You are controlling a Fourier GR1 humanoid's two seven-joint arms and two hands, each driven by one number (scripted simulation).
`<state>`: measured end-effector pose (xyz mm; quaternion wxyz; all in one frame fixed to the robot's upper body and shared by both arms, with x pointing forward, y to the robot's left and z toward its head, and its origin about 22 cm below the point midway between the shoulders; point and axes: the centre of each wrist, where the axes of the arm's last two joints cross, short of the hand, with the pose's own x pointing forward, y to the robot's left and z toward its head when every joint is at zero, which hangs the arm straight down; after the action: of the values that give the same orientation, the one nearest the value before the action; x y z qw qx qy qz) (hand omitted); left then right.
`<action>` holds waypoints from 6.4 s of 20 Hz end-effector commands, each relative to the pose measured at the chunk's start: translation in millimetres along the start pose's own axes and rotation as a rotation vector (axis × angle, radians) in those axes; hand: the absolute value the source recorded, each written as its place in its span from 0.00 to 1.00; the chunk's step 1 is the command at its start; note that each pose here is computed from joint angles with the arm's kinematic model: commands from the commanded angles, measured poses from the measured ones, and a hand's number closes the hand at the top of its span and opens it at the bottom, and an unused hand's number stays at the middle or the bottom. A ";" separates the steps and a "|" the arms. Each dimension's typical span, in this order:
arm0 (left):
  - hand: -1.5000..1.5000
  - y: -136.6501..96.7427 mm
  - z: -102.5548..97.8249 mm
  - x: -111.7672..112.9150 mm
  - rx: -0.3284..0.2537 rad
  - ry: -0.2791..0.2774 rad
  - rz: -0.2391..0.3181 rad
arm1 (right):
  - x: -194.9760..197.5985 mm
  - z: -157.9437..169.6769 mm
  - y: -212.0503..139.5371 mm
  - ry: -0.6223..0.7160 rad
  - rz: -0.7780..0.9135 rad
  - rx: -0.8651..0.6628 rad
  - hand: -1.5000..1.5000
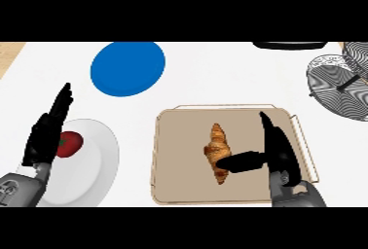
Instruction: Pick the croissant from the tray and place it in the tiered basket
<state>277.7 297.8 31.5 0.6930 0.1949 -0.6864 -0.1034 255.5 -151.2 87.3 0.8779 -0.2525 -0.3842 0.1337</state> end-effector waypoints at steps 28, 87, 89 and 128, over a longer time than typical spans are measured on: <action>0.50 9.5 -2.8 3.1 -0.002 -0.003 -0.002 | 4.1 -13.0 42.7 0.295 0.145 -0.014 0.00; 0.50 7.0 -0.6 13.7 -0.002 0.000 -0.009 | 49.8 90.2 -216.3 -0.919 0.366 -0.462 1.00; 0.50 -11.3 0.1 11.4 -0.004 -0.008 0.008 | 49.7 80.1 -212.8 -0.902 0.360 -0.420 1.00; 0.50 -16.1 -6.4 6.0 -0.015 -0.022 0.015 | 27.3 -130.6 -332.9 -0.695 0.530 -0.342 1.00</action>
<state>282.7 292.1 30.9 0.6894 0.1857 -0.6919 -0.1072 384.8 -449.7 235.0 0.5174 -0.4685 -0.6013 0.3888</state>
